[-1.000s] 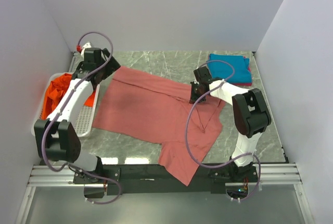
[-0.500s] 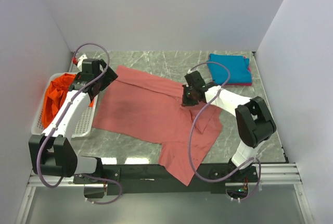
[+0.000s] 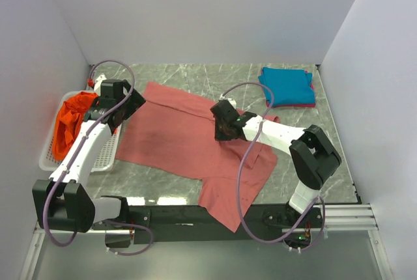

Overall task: Fold and stack the t-shirts
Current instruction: Fold the tshirt

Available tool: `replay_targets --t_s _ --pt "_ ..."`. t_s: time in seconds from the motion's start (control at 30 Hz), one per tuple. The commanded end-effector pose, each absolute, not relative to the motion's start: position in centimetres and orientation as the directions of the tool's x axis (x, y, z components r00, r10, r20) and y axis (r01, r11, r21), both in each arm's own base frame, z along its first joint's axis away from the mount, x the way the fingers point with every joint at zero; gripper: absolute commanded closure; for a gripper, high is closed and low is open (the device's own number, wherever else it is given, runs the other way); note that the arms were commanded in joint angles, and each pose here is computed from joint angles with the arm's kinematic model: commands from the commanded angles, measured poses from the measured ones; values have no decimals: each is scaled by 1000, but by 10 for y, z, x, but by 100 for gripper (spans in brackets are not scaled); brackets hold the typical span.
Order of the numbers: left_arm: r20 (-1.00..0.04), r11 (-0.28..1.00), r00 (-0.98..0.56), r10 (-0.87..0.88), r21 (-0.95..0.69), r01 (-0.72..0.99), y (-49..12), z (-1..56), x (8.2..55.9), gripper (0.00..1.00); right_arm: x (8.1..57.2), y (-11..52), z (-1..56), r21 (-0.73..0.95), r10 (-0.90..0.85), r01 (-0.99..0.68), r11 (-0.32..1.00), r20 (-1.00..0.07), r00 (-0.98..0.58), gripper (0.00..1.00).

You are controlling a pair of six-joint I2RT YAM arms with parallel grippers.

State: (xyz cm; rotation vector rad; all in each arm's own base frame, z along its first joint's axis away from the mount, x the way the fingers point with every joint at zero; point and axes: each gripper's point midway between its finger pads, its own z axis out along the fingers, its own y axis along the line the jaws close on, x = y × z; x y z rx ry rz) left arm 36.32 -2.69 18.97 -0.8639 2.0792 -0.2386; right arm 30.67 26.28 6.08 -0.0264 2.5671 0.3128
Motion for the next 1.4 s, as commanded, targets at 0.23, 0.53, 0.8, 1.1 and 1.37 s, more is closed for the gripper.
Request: replay_targets --t_s 0.23,0.53,0.8,1.1,1.37 --pt "-674 725 -332 -660 -456 -517 -15 206 350 1 289 301 88 201 -50 -217 955 -614 -788 59" --pt "-682 721 -316 -660 -456 -522 -12 209 353 0 263 329 111 216 -153 -383 898 -664 -732 48" --pt "-685 754 -339 -644 -497 -429 -30 215 393 1 269 298 144 202 -89 -329 922 -719 -689 41" --pt "-642 806 -498 -583 -534 -255 -81 173 474 1 320 177 101 200 149 31 979 -612 -777 26" --pt "-565 825 -609 -557 -463 -324 -91 89 536 1 369 121 57 156 237 182 971 -514 -824 19"
